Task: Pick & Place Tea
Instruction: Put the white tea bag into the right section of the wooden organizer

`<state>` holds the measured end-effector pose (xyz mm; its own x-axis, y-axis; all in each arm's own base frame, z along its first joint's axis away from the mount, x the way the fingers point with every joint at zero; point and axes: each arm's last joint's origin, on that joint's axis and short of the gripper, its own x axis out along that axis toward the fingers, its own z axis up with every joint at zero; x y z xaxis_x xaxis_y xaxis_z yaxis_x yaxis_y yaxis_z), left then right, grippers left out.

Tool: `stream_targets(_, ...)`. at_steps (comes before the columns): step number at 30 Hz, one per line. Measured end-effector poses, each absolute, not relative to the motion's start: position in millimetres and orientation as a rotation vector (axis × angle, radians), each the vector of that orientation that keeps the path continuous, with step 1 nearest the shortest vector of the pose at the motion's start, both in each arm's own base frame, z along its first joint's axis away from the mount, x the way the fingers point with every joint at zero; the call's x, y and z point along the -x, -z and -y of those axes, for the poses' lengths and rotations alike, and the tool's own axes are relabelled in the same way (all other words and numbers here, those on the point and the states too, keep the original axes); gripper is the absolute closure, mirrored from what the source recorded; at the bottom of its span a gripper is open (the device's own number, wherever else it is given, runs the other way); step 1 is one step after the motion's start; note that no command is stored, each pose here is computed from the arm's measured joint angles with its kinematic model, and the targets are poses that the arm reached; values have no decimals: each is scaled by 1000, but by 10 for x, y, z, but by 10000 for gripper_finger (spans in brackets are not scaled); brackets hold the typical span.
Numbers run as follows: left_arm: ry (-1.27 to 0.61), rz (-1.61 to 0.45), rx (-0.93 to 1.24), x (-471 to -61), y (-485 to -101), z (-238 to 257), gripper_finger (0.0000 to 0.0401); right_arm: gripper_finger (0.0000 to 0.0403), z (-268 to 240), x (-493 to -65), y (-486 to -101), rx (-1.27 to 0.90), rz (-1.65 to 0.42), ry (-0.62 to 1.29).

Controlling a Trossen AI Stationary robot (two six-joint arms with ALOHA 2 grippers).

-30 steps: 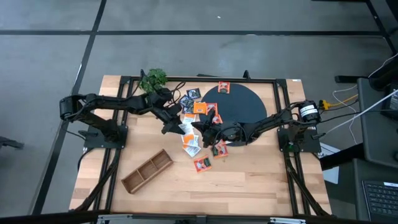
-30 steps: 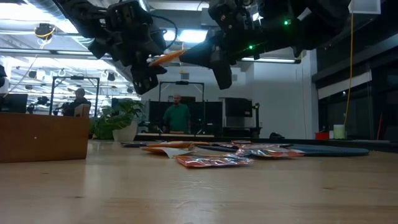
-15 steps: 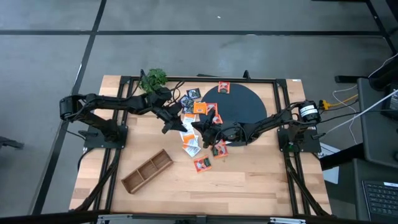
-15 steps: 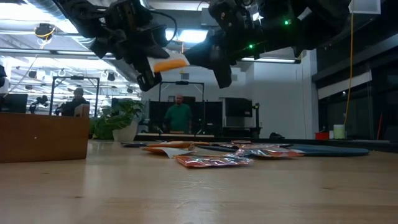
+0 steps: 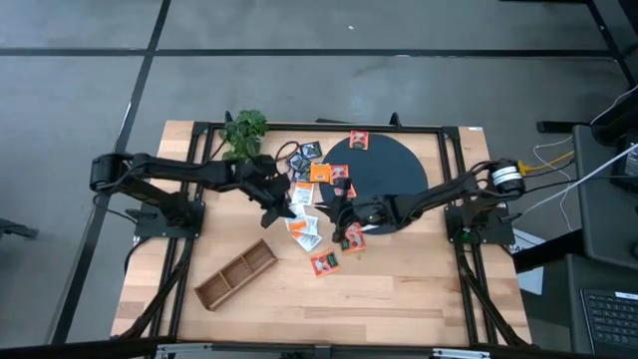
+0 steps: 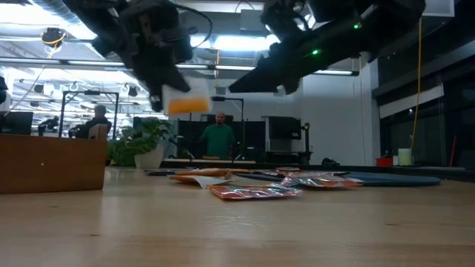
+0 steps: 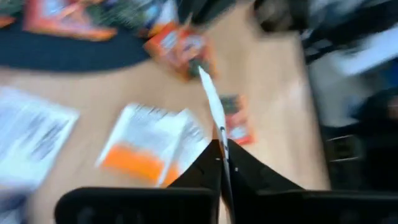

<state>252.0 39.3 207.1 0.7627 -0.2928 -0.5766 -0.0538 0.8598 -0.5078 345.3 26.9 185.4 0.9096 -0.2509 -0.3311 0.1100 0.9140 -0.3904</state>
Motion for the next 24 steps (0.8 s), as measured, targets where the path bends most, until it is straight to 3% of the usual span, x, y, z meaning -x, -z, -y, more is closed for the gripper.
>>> stream_targets(10, -116, -716, 547, -2240, -2308, 136, 397, 367, -210, -3264, -1894, 51, -479, 261)
stream_targets(24, -250, -756, 771, -1936, -2311, 782, 397, 367, -206, -3203, -1795, -64, -579, 305)
